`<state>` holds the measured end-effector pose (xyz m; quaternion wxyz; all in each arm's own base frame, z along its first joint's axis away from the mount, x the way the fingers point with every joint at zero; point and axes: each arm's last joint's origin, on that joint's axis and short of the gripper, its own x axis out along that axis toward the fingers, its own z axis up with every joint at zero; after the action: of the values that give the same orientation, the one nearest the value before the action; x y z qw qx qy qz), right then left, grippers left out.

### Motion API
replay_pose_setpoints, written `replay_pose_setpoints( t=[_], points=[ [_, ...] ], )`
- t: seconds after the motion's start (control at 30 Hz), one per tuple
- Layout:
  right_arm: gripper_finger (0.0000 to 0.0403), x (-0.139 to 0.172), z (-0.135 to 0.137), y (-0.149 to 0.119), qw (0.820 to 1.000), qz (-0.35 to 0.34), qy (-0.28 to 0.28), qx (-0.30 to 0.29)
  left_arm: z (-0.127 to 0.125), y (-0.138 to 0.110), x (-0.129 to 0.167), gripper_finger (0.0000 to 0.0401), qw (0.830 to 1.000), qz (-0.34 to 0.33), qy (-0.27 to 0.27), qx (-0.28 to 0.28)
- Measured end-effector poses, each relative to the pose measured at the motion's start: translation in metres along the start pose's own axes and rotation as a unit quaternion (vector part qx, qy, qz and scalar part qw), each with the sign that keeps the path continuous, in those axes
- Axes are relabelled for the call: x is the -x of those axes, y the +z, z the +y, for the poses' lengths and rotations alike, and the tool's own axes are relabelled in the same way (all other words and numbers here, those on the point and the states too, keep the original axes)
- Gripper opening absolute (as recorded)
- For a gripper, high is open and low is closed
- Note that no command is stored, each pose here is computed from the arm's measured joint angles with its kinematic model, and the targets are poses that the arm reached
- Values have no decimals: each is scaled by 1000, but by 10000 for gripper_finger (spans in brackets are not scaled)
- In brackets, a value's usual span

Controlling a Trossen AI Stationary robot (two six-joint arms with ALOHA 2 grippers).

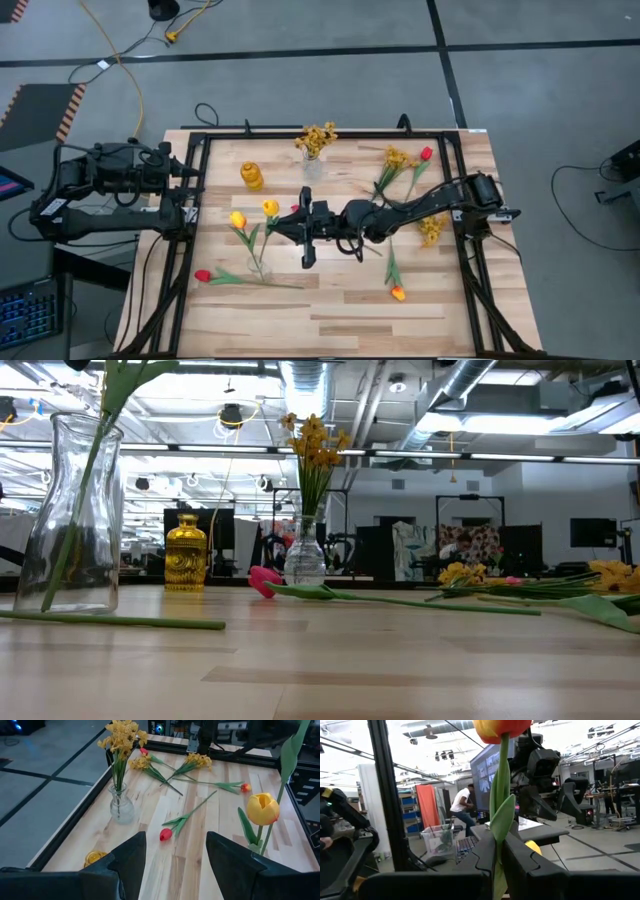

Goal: Sort flowers into vase by color
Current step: Put the left yellow flower into the bottom transparent vase

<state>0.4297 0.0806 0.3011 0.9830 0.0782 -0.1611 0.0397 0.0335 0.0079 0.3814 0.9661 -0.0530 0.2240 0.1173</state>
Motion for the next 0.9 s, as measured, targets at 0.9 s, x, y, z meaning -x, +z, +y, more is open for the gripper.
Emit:
replay_pose_setpoints(
  t=[0.9],
  points=[
    [54, -18, -7, -51, 997, 81, -12, 11, 0, 0, 0, 194, 1000, -2, -1, -5]
  ],
)
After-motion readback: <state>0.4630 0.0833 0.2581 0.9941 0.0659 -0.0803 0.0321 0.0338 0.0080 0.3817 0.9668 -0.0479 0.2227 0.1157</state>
